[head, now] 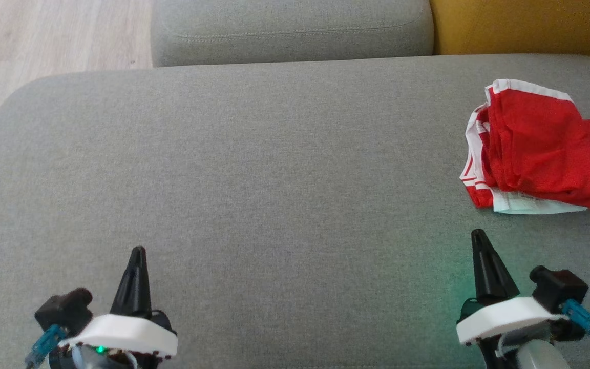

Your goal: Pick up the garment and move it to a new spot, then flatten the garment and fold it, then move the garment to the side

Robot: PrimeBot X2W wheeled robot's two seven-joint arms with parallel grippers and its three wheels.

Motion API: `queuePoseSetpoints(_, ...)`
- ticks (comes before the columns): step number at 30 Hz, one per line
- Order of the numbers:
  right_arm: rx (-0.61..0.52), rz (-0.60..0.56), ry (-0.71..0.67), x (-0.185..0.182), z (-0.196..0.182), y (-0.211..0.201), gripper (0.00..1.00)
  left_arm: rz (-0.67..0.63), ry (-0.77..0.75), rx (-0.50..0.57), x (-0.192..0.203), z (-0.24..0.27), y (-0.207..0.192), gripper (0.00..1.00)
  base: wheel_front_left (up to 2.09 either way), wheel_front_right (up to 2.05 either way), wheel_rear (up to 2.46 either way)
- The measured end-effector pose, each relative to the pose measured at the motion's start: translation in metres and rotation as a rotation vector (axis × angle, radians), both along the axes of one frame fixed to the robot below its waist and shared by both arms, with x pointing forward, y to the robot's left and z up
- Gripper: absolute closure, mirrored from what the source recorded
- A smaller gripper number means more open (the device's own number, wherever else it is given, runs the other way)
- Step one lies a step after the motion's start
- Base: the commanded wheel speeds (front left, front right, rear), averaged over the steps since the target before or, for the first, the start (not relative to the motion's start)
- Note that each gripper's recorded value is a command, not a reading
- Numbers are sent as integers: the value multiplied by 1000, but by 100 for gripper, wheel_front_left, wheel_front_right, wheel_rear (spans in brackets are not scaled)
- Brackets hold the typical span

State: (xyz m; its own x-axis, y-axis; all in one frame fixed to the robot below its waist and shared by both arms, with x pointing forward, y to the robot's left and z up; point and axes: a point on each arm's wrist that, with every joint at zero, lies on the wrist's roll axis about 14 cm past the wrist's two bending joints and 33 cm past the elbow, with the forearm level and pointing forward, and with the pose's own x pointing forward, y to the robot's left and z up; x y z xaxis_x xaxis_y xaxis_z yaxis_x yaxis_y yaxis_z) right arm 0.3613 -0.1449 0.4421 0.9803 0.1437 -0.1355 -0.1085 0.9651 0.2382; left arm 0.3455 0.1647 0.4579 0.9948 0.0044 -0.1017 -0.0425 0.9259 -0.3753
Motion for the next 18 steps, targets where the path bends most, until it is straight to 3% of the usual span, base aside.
queuePoseSetpoints(18, 218, -91, 27, 3, 4, -13, 100, 45, 34, -197, 4, -3, 8, 100, 0, 0, 0)
